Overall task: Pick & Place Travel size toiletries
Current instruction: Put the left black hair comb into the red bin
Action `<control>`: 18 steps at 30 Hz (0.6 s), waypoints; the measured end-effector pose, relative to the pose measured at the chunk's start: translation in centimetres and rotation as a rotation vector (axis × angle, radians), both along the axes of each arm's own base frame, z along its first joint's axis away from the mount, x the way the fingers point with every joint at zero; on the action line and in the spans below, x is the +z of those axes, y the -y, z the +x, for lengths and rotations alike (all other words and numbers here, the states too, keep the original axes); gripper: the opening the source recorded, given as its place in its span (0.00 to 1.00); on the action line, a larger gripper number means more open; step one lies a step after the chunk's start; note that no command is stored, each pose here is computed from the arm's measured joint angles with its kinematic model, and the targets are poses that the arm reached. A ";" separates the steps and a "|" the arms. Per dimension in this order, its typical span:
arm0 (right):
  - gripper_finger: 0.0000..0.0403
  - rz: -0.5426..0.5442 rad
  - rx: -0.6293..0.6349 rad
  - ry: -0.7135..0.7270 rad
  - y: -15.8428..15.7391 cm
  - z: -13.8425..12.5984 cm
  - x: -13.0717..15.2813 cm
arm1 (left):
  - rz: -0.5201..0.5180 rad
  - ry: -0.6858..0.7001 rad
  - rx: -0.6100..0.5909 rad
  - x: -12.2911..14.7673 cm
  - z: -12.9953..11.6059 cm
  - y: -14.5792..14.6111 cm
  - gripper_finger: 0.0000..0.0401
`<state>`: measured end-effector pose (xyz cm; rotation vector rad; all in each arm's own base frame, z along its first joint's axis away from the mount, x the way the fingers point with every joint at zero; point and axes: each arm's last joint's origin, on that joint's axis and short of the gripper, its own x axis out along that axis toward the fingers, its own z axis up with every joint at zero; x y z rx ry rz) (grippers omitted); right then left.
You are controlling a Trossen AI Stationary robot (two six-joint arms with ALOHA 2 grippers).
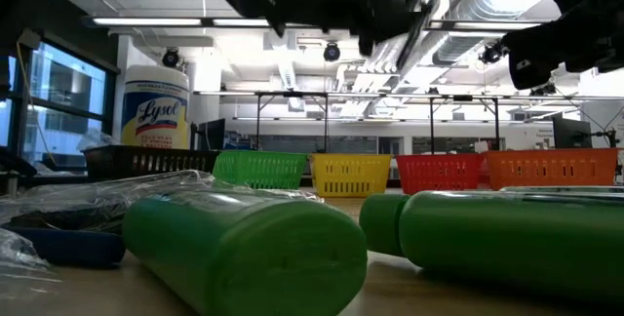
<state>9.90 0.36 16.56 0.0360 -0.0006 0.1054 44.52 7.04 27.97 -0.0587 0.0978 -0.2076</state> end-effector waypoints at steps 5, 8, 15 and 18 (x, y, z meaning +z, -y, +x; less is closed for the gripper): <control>0.00 -0.006 0.007 0.002 0.0 0.0 0.0 | -0.035 -0.033 0.001 -2.8 2.5 -1.4 0.31; 0.00 -0.007 0.007 0.004 0.0 0.0 0.0 | -0.039 -0.020 -0.024 -3.5 4.3 -1.7 0.31; 0.00 -0.007 0.007 0.005 0.0 0.0 0.0 | -0.175 -0.045 0.026 -4.9 7.8 -2.6 0.31; 0.00 -0.012 0.007 0.005 0.0 0.0 0.0 | -0.189 -0.068 0.082 -5.8 8.8 -2.9 0.31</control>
